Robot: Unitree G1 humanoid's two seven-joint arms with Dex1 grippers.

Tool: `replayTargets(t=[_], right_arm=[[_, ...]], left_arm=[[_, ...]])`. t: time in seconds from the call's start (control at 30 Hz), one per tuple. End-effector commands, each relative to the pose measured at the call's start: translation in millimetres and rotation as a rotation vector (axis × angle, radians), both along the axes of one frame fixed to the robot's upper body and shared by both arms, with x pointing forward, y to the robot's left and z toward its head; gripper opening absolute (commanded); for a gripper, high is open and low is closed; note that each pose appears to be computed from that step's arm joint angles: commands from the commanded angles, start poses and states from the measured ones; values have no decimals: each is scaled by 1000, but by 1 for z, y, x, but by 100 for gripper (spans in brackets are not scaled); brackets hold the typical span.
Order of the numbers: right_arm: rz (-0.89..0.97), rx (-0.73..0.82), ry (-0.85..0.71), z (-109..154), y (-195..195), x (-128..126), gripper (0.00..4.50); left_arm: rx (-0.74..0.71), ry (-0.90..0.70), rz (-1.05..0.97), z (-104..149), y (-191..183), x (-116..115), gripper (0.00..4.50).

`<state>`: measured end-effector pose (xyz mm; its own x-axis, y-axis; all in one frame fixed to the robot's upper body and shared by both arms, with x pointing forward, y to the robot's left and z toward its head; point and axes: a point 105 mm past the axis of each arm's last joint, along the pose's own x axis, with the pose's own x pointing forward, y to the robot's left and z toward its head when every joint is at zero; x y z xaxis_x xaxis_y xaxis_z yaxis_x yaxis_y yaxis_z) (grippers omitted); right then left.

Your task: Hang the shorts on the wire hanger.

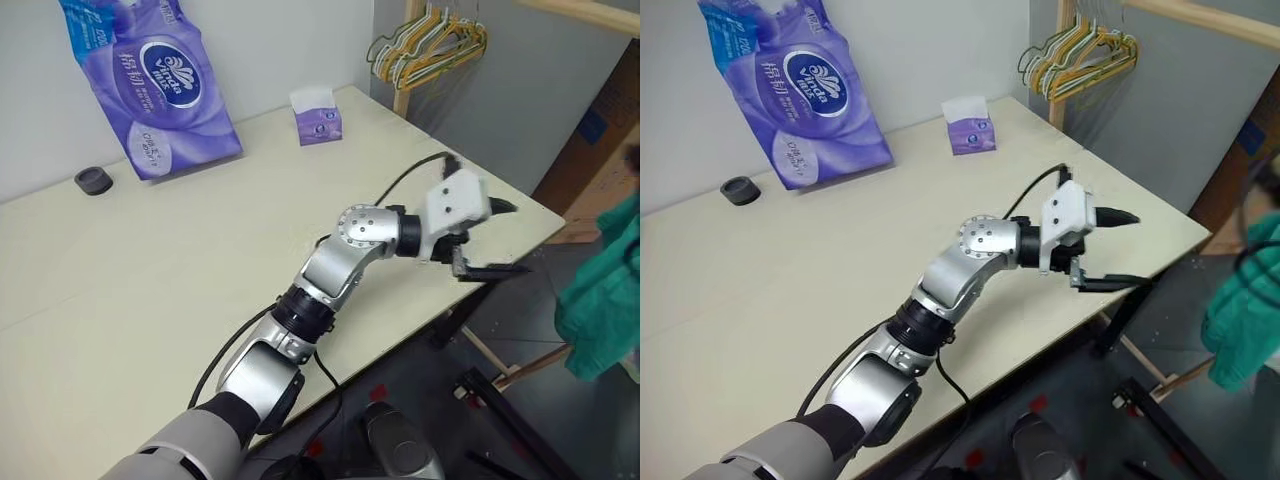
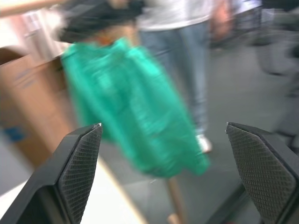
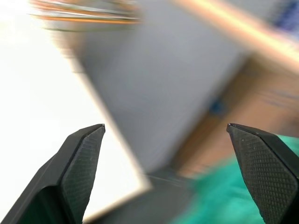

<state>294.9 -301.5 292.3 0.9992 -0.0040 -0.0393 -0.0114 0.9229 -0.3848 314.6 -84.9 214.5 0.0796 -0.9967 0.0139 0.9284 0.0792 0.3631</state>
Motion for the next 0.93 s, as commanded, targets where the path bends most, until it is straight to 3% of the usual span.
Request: replayTargets(t=[0.03, 0.13, 0.27, 0.43, 0.53, 0.93], right_arm=[[125, -33, -39, -23, 43, -5, 445], [218, -17, -64, -49, 76, -1, 445], [281, -32, -113, -81, 114, 13, 445], [358, 81, -100, -108, 142, 28, 445], [364, 114, -94, -122, 154, 40, 445], [350, 191, -45, -156, 157, 50, 445]], left_arm=[[-39, -6, 222, -3, 37, 30, 450], [-66, -1, 419, -9, 67, 50, 450], [-154, 75, 838, -27, 130, 79, 450], [-191, 100, 1232, -51, 194, 85, 450], [-184, 88, 1425, -68, 226, 76, 450], [-268, 169, 1545, -89, 255, 61, 450]])
